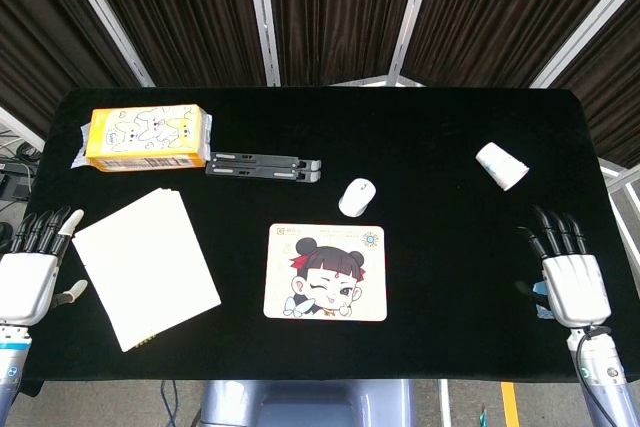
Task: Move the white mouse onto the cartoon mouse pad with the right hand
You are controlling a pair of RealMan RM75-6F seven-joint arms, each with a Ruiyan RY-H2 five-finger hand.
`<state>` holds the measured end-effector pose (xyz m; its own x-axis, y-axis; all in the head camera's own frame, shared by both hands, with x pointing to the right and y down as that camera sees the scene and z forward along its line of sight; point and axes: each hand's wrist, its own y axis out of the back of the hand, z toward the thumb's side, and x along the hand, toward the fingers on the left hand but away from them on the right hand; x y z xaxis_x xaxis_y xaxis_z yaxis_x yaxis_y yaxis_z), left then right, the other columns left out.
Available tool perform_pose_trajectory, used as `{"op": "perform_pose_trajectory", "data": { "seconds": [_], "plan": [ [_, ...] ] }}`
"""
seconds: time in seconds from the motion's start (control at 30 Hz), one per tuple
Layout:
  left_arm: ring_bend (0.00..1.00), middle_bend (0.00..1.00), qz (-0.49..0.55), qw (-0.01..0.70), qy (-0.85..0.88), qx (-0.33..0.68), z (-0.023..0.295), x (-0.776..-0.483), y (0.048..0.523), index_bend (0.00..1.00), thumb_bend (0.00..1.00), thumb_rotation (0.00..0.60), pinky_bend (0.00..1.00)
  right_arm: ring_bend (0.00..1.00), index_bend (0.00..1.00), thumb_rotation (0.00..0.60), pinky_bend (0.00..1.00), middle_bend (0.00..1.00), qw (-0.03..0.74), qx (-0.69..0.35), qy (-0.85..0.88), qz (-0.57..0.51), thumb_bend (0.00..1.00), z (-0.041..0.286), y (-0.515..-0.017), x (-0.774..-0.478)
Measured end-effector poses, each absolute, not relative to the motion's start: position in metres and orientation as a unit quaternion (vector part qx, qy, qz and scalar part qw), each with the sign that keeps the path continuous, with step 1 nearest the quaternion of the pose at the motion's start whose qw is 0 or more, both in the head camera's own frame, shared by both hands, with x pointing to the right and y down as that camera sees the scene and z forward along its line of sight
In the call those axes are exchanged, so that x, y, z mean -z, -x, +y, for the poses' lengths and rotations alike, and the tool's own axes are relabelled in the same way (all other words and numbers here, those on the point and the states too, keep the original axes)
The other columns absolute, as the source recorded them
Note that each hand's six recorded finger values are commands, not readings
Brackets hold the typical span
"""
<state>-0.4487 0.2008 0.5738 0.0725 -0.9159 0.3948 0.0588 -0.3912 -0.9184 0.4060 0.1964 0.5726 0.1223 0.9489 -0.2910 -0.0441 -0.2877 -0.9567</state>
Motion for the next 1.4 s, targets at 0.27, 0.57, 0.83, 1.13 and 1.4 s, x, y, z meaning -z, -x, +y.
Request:
{"op": "perform_pose_trajectory", "data": {
  "seconds": [0.27, 0.57, 0.83, 1.13, 1.4],
  "plan": [
    [0.0, 0.0, 0.359, 0.418, 0.603, 0.576, 0.201, -0.573, 0.448, 0.0, 0.17, 0.6, 0.0, 0.0, 0.2, 0.6, 0.0, 0.06, 0.477, -0.538, 0.587, -0.372, 0.02, 0.184, -0.404, -0.574],
    [0.0, 0.0, 0.361, 0.413, 0.606, 0.576, 0.2, -0.574, 0.449, 0.0, 0.17, 0.6, 0.0, 0.0, 0.21, 0.6, 0.02, 0.11, 0.505, -0.517, 0.612, -0.321, 0.02, 0.135, -0.371, -0.595],
    [0.0, 0.0, 0.361, 0.404, 0.611, 0.578, 0.2, -0.576, 0.45, 0.0, 0.17, 0.6, 0.0, 0.0, 0.24, 0.6, 0.02, 0.12, 0.531, -0.497, 0.638, -0.253, 0.02, 0.078, -0.321, -0.63],
    [0.0, 0.0, 0.359, 0.39, 0.614, 0.585, 0.199, -0.58, 0.452, 0.0, 0.17, 0.6, 0.0, 0.0, 0.24, 0.6, 0.01, 0.12, 0.512, -0.487, 0.668, -0.232, 0.02, 0.038, -0.268, -0.675],
    [0.0, 0.0, 0.357, 0.377, 0.617, 0.591, 0.198, -0.583, 0.454, 0.0, 0.17, 0.6, 0.0, 0.0, 0.24, 0.6, 0.0, 0.12, 0.478, -0.485, 0.696, -0.227, 0.02, 0.026, -0.241, -0.706]
  ]
}}
